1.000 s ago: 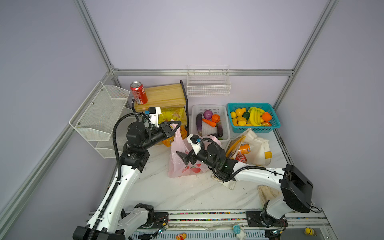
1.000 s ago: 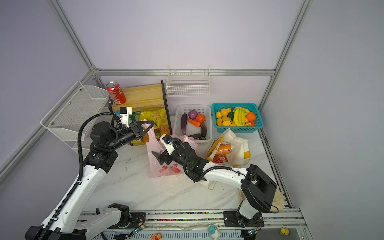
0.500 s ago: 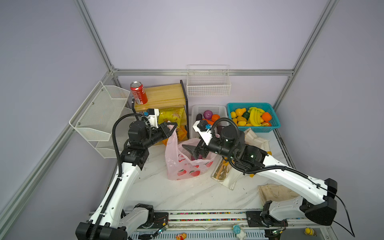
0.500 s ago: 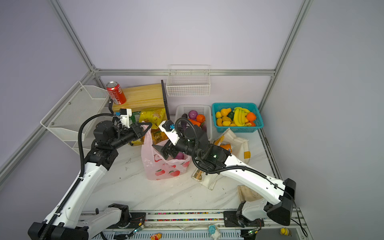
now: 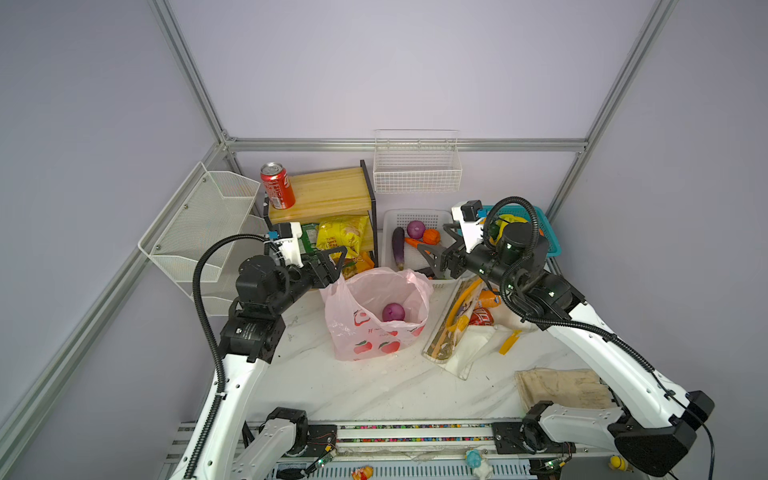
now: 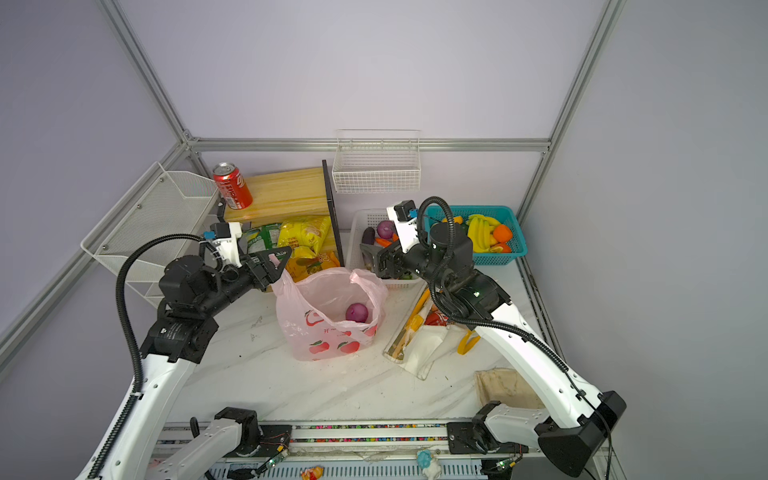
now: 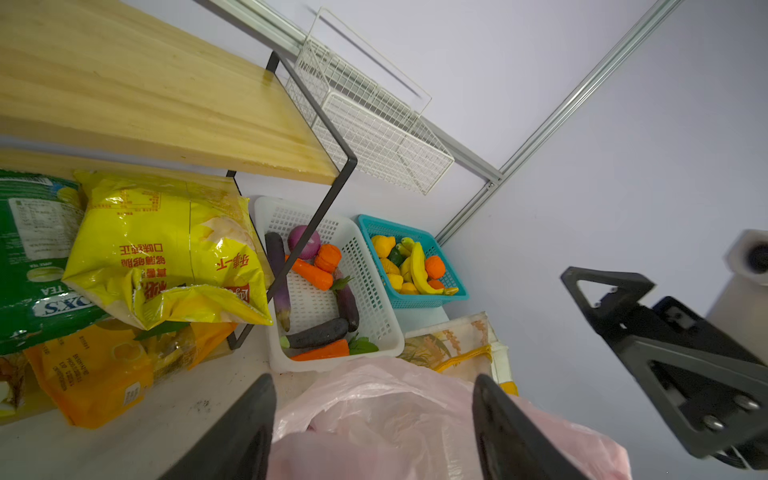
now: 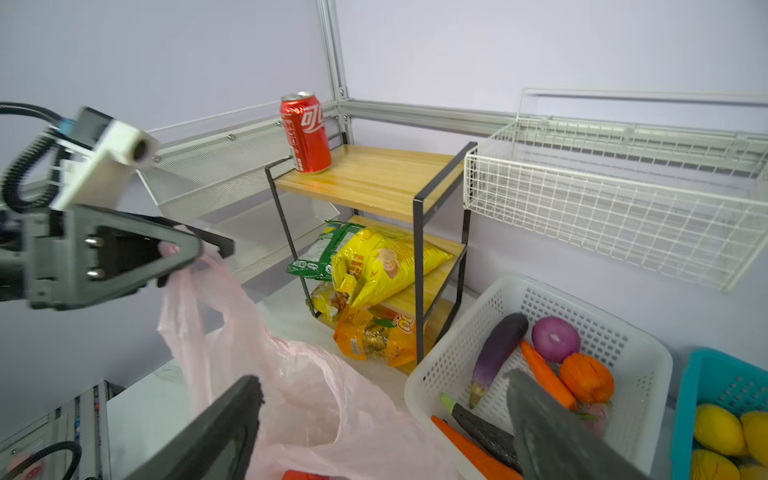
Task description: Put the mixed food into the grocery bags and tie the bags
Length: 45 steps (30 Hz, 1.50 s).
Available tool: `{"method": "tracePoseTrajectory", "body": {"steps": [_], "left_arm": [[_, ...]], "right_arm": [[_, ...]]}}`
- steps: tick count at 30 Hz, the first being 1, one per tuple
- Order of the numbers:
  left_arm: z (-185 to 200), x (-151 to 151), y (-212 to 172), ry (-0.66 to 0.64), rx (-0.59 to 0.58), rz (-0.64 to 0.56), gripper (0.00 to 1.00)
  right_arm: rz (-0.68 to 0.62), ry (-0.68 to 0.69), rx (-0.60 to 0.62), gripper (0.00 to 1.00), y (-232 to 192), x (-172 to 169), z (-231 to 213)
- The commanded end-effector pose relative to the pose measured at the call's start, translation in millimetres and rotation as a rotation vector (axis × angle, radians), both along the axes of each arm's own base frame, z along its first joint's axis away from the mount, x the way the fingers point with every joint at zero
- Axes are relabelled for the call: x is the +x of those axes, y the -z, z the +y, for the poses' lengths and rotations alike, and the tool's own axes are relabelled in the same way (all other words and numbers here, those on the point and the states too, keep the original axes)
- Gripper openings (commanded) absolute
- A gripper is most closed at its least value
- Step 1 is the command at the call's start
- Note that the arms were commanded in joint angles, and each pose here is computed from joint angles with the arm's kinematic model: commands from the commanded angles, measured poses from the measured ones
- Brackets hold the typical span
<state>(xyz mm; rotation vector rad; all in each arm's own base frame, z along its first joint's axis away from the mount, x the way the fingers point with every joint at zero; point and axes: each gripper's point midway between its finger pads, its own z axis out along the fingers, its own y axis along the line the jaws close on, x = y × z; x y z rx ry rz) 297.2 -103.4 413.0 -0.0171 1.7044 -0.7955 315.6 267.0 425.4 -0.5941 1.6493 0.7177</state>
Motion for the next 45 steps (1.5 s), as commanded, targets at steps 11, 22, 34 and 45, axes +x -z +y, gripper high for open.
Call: {"method": "tracePoseTrajectory", "body": {"steps": [11,22,34,45], "left_arm": [[-101,-51,-80,0.243,0.372,-0.345,0.77],[-194,-45,-54,0.435,0.443,-0.327,0.83],[-211,-22,-22,0.403,0.475,-0.292,0.48],[-205,-9,-17,0.406,0.318,-0.146,0.00]], "right_arm": [[0.182,0.157,-0.011,0.89,76,51,-23],[0.194,0.240,-0.052,0.89,97,52,-42],[0.177,0.260,-0.067,0.89,102,46,-51],[-0.110,0.106,0.098,0.91,53,-24,-61]]}}
